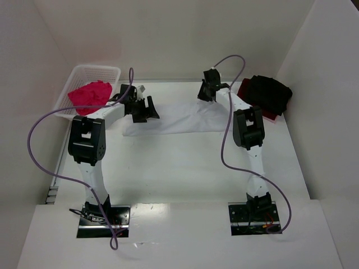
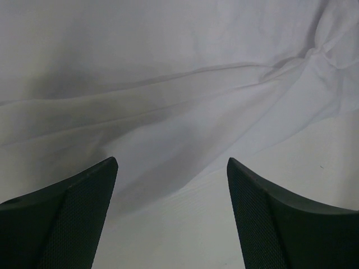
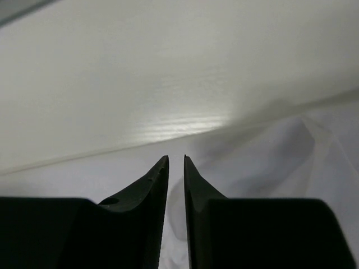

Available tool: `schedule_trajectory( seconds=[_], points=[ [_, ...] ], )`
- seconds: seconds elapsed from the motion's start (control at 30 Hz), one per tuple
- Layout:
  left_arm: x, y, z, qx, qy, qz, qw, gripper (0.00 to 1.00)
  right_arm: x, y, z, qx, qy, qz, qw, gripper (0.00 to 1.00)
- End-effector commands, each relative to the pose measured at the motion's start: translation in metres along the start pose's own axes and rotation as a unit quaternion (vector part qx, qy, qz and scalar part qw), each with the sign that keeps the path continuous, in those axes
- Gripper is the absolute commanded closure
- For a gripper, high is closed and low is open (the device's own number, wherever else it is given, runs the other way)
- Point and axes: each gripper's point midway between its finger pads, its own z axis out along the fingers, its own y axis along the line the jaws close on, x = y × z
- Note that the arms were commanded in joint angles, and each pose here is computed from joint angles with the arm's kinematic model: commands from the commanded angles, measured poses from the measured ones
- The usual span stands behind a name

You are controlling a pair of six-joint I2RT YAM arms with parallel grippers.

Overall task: Fold and stack the t-shirts
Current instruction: Fold the other side of the tshirt into a rectangle

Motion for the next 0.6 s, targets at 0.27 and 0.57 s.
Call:
schedule_trajectory(
  seconds=[0.27,0.57],
  points=[
    [-0.029,0.003,-0.012,-0.003,-0.023,0.108,0.994,0.11,-0.081,0.046,-0.045,-0.058,-0.086,0.013,0.995,0.54],
    [-0.054,0.034,-0.003,-0.082,0.001,0.349,0.933,0.01,-0.088,0.011,-0.156,-0.040,-0.141,0.036,0.988,0.00]
  ],
)
